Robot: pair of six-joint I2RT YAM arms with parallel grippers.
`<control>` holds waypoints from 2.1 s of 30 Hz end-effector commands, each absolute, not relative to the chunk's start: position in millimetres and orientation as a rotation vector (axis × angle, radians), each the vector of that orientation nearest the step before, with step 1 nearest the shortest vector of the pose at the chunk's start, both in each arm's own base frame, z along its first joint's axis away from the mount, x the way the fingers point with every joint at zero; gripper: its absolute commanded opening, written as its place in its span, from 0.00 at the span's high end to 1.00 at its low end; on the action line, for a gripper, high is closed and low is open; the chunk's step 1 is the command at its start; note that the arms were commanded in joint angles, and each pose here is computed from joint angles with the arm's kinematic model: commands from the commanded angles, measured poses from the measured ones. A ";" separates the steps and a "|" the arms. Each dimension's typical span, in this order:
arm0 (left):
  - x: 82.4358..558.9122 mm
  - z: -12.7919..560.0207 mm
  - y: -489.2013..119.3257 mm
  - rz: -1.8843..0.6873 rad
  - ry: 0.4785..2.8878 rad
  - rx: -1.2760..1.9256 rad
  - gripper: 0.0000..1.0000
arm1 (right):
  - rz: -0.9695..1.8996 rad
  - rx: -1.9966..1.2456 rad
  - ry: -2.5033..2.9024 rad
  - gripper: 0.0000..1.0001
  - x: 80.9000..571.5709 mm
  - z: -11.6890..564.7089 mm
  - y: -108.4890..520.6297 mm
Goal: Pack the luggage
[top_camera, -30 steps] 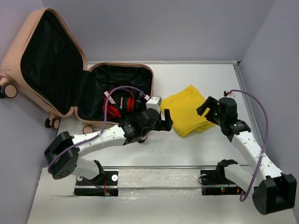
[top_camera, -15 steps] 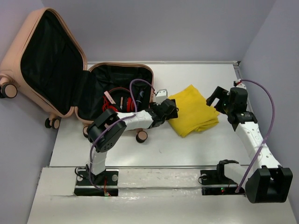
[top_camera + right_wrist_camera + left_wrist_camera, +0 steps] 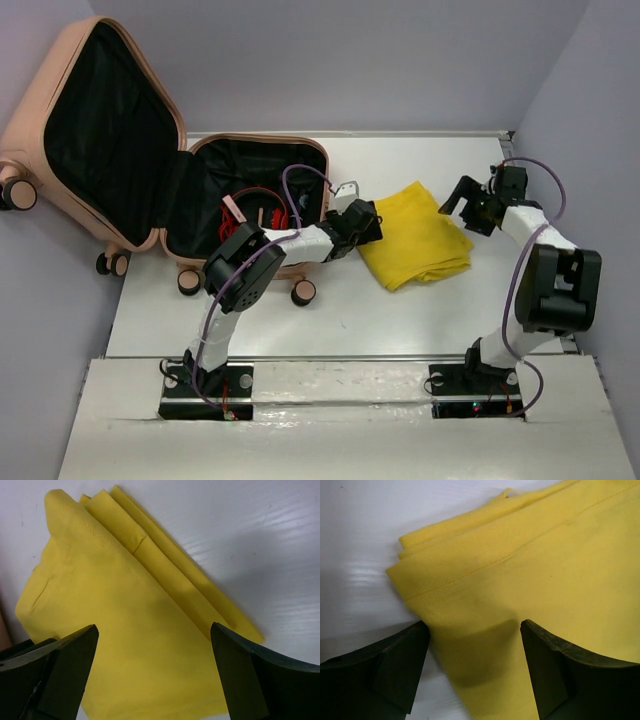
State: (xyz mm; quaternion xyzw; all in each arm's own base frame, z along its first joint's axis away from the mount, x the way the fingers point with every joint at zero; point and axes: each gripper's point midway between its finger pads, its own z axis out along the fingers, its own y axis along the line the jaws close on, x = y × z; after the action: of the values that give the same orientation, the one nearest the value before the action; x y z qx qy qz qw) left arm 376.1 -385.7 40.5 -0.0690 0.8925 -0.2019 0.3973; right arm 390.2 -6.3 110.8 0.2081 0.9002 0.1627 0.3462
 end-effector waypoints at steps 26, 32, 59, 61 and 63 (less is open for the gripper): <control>383.8 19.7 -398.2 -0.664 2.289 -0.199 0.64 | 0.020 0.700 2.410 0.00 391.3 26.9 -63.5; 383.7 18.4 -396.7 -0.667 2.288 -0.195 0.74 | 0.329 0.585 2.497 0.00 395.8 22.7 -20.5; 374.7 77.9 -403.0 -0.847 2.196 -0.110 0.94 | 1.095 0.132 2.312 0.93 361.6 95.6 140.2; 372.2 125.4 -407.1 -0.920 2.104 -0.087 0.94 | 1.075 0.101 2.223 0.93 363.0 133.7 141.8; 368.0 171.4 -406.8 -0.984 2.024 -0.062 0.94 | 1.036 0.100 2.165 0.93 366.7 159.6 141.2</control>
State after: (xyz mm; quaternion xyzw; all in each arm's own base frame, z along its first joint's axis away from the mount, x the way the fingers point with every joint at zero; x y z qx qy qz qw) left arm 386.2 -369.2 52.4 -0.0619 0.8802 -0.2685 0.3864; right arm 376.6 86.7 83.9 0.1014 0.8880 0.2991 0.3343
